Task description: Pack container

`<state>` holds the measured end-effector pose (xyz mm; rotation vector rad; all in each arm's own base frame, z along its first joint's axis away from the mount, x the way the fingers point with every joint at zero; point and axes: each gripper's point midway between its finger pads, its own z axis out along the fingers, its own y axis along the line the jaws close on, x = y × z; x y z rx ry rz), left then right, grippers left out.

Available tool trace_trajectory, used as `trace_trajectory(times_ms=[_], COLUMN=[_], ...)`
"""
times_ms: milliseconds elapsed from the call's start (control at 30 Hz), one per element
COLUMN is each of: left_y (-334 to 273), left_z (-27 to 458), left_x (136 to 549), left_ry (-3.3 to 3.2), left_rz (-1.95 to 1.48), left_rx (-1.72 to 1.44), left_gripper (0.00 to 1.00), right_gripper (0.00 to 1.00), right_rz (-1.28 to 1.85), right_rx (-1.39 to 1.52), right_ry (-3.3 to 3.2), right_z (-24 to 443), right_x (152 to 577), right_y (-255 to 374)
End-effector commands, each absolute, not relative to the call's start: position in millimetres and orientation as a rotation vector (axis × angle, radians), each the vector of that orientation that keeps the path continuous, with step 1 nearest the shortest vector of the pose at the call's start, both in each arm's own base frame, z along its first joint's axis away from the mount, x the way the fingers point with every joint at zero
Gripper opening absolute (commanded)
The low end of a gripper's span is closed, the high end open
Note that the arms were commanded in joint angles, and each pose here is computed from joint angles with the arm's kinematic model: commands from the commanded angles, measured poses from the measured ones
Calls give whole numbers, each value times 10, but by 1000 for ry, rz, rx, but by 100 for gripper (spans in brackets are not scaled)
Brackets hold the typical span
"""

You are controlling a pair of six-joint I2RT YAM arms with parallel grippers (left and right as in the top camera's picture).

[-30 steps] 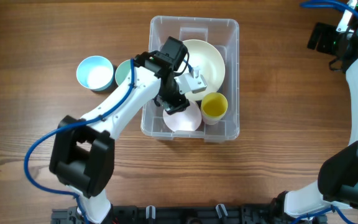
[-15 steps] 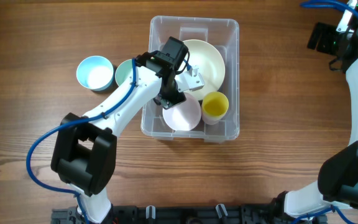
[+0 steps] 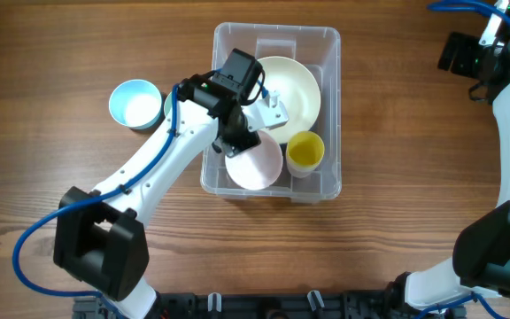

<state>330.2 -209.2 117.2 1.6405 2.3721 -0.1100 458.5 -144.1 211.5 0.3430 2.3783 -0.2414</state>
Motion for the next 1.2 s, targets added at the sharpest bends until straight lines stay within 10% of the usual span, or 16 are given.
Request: trace_trajectory(times_ms=[0,167,300,500,767,967,1167], left_y=[-2155,-2145,-2138,-2085,-2136,-2268,-2339], left_z=[1252,1225,1223,1225,1263,1314,1350], left_x=[3173,3076,3073,3196,3346,3413,3520], left_ry=[2361,2391,2402,2448,2440,2412,2470], left_rz=[-215,-256,-255,-178,-158,-231,-275], left_rx=[1659,1678,1669,1566,1465,1401,1201], left_gripper=[4,9,65,73,70,48,4], right_gripper=[100,100,100,100,100,100,100], right_rz=[-236,-236,-236,-236,-236,-236,-236], right_rx=[332,333,332,332,332,332,332], right_ry=[2389,2389,2389,2389,2389,2389,2389], right_z=[2069,2069,2069,2069,2069,2069,2069], right_x=[4583,4583,4583,4583,4583,4583,4583], right_y=[-1406,-1406,-1406,-1406,-1406,-1406,-1406])
